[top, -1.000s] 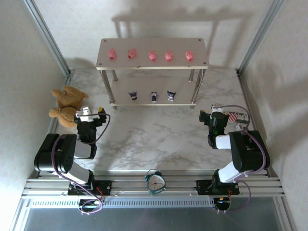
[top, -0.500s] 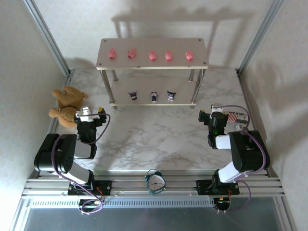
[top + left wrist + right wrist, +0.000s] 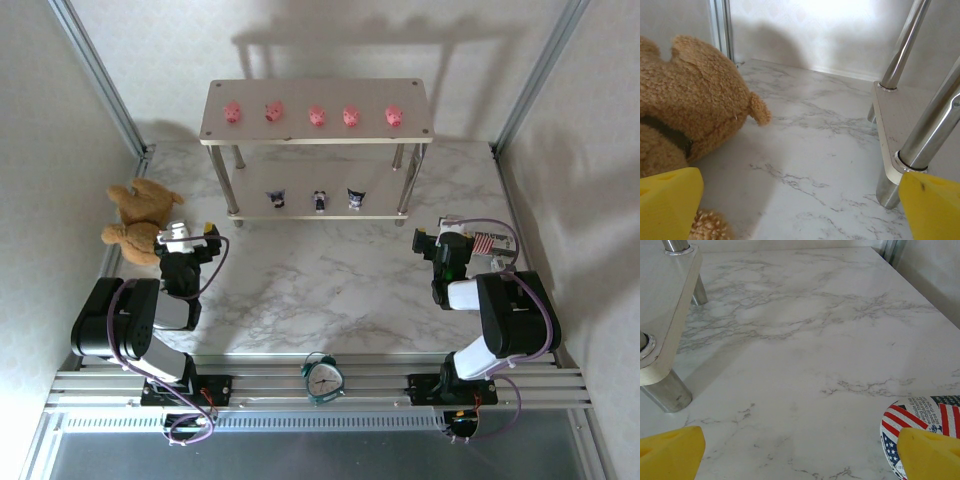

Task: Place and organize the plastic toys onto the shelf

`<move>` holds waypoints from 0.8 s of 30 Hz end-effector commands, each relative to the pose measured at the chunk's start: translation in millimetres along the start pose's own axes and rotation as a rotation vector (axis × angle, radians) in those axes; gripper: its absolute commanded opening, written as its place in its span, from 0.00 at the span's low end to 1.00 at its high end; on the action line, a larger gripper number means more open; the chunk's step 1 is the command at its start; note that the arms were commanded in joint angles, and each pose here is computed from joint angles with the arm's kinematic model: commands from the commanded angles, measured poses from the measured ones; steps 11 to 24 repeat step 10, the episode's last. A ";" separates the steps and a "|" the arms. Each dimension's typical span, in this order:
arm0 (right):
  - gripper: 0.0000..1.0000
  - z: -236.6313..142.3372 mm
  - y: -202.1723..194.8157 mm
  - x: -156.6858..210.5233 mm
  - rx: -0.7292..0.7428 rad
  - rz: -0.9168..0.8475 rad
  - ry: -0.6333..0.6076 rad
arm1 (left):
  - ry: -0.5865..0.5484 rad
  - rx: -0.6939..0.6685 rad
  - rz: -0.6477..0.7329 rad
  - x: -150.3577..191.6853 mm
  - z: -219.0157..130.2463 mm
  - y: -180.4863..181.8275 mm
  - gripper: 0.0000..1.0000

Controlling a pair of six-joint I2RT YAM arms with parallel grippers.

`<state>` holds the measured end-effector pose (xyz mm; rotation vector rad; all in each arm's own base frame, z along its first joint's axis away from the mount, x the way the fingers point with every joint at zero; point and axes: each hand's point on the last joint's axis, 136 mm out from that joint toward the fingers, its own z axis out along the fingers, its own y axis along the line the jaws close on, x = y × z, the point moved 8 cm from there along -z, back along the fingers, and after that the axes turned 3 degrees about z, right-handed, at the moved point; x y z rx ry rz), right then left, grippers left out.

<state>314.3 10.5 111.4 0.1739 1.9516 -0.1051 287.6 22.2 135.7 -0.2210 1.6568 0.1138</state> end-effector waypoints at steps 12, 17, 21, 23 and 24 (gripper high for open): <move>0.99 0.7 0.8 -4.7 -0.012 0.013 -0.029 | -0.012 0.005 -0.017 -4.3 5.0 0.8 1.00; 0.99 0.7 0.8 -4.7 -0.012 0.013 -0.029 | -0.012 0.005 -0.017 -4.3 5.0 0.8 1.00; 0.99 0.7 0.8 -4.7 -0.012 0.013 -0.029 | -0.012 0.005 -0.017 -4.3 5.0 0.8 1.00; 0.99 0.7 0.8 -4.7 -0.012 0.013 -0.029 | -0.012 0.005 -0.017 -4.3 5.0 0.8 1.00; 0.99 0.7 0.8 -4.7 -0.012 0.013 -0.029 | -0.012 0.005 -0.017 -4.3 5.0 0.8 1.00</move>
